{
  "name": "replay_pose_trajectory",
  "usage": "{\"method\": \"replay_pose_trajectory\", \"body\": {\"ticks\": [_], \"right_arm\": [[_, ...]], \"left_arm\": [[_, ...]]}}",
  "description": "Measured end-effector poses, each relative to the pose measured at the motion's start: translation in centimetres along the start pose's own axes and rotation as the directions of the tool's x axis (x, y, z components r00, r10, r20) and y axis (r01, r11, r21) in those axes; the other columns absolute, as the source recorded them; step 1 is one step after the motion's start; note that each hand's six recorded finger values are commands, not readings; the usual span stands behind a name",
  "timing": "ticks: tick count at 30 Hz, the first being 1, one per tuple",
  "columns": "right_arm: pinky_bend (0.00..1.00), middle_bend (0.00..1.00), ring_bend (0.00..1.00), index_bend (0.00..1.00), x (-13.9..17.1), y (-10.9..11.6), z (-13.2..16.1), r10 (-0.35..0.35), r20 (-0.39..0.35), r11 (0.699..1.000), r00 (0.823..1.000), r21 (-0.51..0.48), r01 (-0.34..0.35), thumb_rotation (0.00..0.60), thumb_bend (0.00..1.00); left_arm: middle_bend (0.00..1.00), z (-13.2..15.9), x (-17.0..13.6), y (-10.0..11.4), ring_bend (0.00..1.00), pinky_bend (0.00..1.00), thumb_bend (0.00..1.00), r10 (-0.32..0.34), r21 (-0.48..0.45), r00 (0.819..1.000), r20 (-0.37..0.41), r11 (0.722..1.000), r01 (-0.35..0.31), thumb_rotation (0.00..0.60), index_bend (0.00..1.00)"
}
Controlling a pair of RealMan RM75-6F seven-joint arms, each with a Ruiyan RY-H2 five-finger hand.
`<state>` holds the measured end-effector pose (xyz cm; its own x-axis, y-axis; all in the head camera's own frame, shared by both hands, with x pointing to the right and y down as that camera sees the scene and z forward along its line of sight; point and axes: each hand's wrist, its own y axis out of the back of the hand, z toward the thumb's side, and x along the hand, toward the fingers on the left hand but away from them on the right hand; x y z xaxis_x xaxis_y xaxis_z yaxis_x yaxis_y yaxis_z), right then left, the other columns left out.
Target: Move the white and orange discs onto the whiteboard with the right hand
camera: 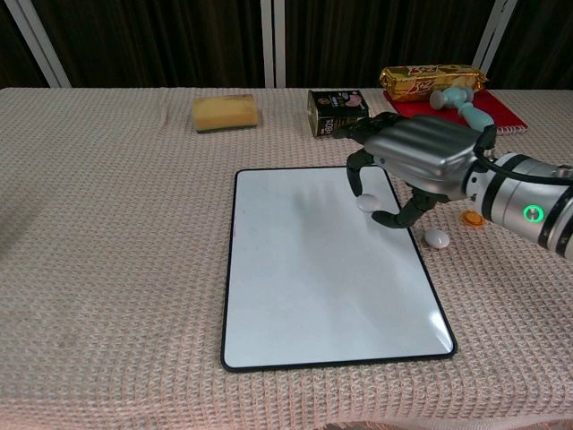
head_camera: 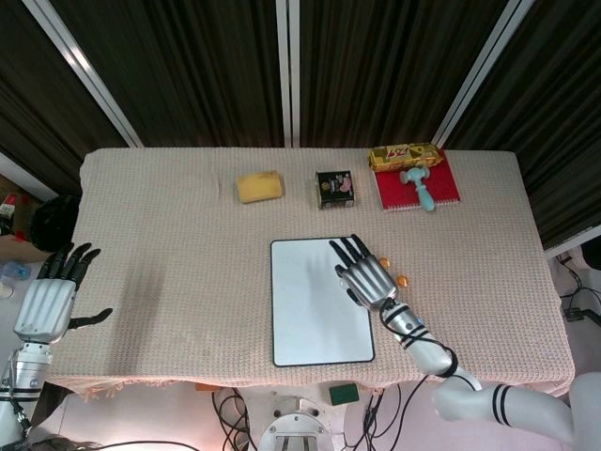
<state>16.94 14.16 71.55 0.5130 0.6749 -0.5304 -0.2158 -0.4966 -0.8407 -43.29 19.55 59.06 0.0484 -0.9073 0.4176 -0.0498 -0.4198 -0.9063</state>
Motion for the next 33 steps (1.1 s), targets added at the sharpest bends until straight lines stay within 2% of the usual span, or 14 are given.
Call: {"method": "replay_pose_trajectory", "body": {"ticks": [4,9,14,17,22,27,33], "right_arm": [[0.00,0.00,0.00,0.55,-2.6,-0.6,2.5,0.038,-0.026,0.999,0.999,-0.015,-0.038,0.600,0.36],[0.00,0.00,0.00,0.50,-4.4,-1.1,3.8,0.050,-0.032,0.999,0.998,0.004,-0.050,0.600,0.35],[0.00,0.00,0.00,0.22,-4.4,-1.1,4.0,0.050,-0.043,0.999,0.998,0.013,-0.049,0.600,0.30],[0.00,0.00,0.00,0.13,-4.0,-0.8,3.8,0.046,-0.045,0.999,0.998,0.013,-0.045,0.600,0.29],[0.00,0.00,0.00,0.12,-2.8,-0.1,3.0,0.027,-0.032,1.000,0.999,0.015,-0.027,0.600,0.29],[0.00,0.00,0.00,0.22,0.2,0.3,0.6,0.010,0.013,1.000,1.000,0.028,-0.011,0.600,0.29],[0.00,0.00,0.00,0.28,6.1,-1.7,-3.8,0.072,0.120,0.996,0.990,0.041,-0.078,0.600,0.29]], "left_arm": [[0.09,-0.3,0.1,-0.2,0.00,0.12,0.04,-0.014,-0.005,1.000,-0.005,1.000,0.014,0.509,0.13],[0.09,-0.5,0.1,-0.1,0.00,0.12,0.04,-0.015,-0.010,1.000,-0.004,1.000,0.015,0.513,0.13],[0.09,-0.7,0.1,-0.1,0.00,0.12,0.04,-0.018,-0.012,1.000,-0.006,1.000,0.018,0.508,0.13],[0.09,-0.6,0.2,-0.2,0.00,0.12,0.04,-0.022,-0.011,1.000,-0.003,1.000,0.022,0.510,0.13],[0.09,-0.5,0.1,-0.1,0.00,0.12,0.04,-0.018,-0.012,1.000,-0.001,1.000,0.018,0.509,0.13],[0.09,-0.4,0.2,-0.2,0.00,0.12,0.04,-0.024,-0.011,1.000,-0.001,1.000,0.024,0.510,0.13],[0.09,-0.2,0.1,-0.2,0.00,0.11,0.04,-0.027,-0.011,1.000,0.003,1.000,0.027,0.510,0.13]]}}
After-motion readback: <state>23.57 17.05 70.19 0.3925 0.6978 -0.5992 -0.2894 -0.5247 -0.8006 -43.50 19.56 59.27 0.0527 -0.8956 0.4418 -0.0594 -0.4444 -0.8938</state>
